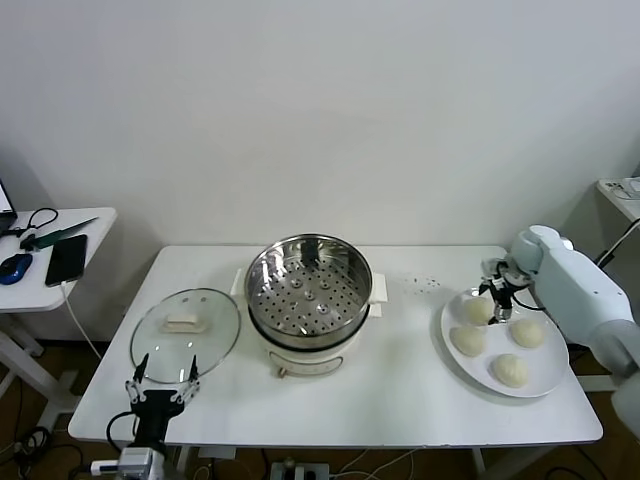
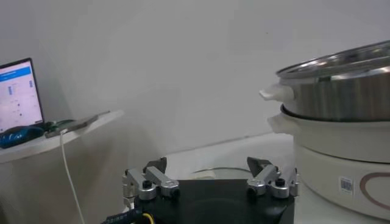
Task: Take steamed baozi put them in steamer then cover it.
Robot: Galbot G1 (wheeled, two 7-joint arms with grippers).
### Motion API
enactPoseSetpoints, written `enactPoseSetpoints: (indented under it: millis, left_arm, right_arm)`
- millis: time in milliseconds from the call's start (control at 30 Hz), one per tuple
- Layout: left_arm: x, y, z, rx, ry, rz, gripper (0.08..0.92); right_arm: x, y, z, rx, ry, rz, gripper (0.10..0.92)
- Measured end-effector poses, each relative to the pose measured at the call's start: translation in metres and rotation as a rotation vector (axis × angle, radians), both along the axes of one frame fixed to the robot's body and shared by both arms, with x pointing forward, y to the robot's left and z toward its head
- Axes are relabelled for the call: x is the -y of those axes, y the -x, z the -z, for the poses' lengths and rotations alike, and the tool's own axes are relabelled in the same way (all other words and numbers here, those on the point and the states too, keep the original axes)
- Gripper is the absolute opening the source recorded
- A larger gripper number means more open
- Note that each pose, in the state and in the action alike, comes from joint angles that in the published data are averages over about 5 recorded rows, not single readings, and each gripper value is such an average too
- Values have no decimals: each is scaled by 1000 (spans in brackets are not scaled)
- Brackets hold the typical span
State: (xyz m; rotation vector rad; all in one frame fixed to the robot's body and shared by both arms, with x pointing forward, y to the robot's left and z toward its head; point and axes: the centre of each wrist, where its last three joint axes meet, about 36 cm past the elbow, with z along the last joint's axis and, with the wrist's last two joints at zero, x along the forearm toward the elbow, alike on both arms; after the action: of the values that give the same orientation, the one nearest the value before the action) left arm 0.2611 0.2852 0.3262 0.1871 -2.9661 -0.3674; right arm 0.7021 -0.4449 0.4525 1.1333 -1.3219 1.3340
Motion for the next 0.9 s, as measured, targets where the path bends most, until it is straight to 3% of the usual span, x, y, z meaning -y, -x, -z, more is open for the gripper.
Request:
enactPoseSetpoints:
  millis: [367,633,900]
  left_arm:
    - [0,2,1,-4,-2,0,823]
    - [0,6,1,-3,-2,-1,823]
    - [-2,12,0,0,1,-6,823]
  right_arm:
    - [-1,-2,-2,-11,4,-12,730]
    - [0,-5,-14,-6,-2,-30,708]
    - [-13,-13,-61,29,-12,-129,704]
